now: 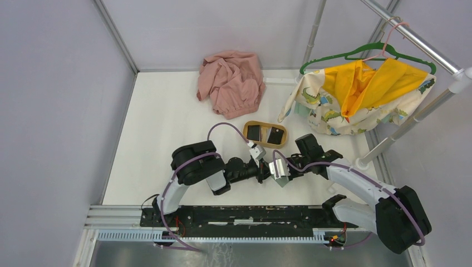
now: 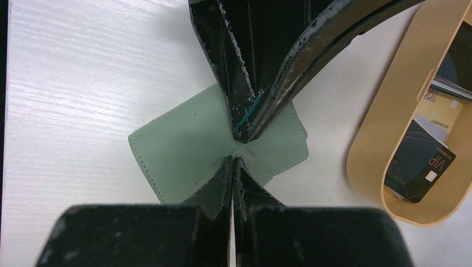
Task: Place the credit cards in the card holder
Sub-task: Close the card holder at the center of the board.
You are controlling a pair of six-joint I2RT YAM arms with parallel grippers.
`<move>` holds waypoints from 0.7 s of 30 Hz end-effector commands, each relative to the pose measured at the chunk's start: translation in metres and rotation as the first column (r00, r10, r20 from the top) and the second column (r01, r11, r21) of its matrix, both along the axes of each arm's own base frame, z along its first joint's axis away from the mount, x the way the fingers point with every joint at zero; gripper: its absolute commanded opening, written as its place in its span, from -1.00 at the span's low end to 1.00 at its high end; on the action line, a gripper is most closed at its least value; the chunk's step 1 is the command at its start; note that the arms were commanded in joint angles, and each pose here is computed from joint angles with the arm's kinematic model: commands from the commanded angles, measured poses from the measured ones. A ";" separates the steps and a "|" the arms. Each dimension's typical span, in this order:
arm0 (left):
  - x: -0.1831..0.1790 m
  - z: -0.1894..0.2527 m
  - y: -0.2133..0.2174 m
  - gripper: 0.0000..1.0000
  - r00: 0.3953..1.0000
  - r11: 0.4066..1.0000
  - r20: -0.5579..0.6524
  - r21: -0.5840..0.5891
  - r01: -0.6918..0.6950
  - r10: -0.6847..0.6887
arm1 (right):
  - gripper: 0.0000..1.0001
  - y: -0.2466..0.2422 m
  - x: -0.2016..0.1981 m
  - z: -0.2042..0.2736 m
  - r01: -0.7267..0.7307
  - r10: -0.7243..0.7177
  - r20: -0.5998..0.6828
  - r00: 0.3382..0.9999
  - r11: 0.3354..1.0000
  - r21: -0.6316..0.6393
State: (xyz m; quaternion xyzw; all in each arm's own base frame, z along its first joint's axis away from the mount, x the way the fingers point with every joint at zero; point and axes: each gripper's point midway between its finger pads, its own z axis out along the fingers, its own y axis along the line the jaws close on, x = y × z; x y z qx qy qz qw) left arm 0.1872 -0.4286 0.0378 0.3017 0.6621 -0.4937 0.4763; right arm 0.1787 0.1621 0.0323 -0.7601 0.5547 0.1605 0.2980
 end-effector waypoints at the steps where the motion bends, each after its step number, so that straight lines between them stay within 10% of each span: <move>1: 0.008 0.007 0.001 -0.96 0.994 0.999 -0.098 -0.013 -0.044 0.043 | -1.00 -0.046 -0.070 -0.045 -0.015 -0.042 -0.269 0.962 0.978 -0.209; 21: 0.003 0.052 -0.006 -0.95 0.946 0.995 -0.320 -0.072 -0.072 0.045 | -1.00 -0.087 -0.092 -0.060 -0.126 0.011 -0.286 0.958 0.913 -0.387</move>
